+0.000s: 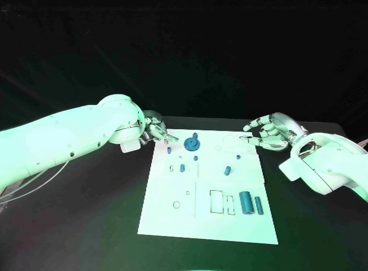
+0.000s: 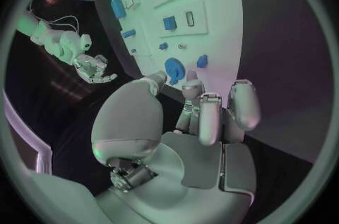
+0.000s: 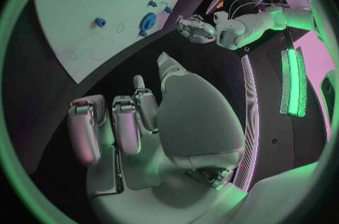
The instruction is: Assemble the parts on the task board
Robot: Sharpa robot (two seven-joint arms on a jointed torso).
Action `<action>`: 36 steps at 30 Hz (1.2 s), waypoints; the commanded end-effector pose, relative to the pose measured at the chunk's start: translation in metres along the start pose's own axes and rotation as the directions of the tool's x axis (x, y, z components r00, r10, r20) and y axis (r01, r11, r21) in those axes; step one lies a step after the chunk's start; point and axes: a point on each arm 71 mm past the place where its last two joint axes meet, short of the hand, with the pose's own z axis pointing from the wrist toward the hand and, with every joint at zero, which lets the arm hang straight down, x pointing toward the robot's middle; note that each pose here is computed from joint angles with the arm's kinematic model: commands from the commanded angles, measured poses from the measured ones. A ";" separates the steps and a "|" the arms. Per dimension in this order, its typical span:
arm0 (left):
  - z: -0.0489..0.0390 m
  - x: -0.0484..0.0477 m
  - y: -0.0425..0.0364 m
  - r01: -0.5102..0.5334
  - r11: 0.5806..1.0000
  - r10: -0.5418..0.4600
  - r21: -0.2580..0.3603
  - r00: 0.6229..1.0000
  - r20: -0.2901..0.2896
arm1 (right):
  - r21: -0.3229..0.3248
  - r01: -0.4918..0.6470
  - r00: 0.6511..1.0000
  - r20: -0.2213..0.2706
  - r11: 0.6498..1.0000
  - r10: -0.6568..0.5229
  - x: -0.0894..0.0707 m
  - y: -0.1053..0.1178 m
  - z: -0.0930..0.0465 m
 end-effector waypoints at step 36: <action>0.0355 0.0107 0.0129 -0.056 0.994 0.051 -0.090 0.997 -0.065 | -0.027 -0.006 1.000 -0.004 1.000 0.006 0.003 0.003 0.000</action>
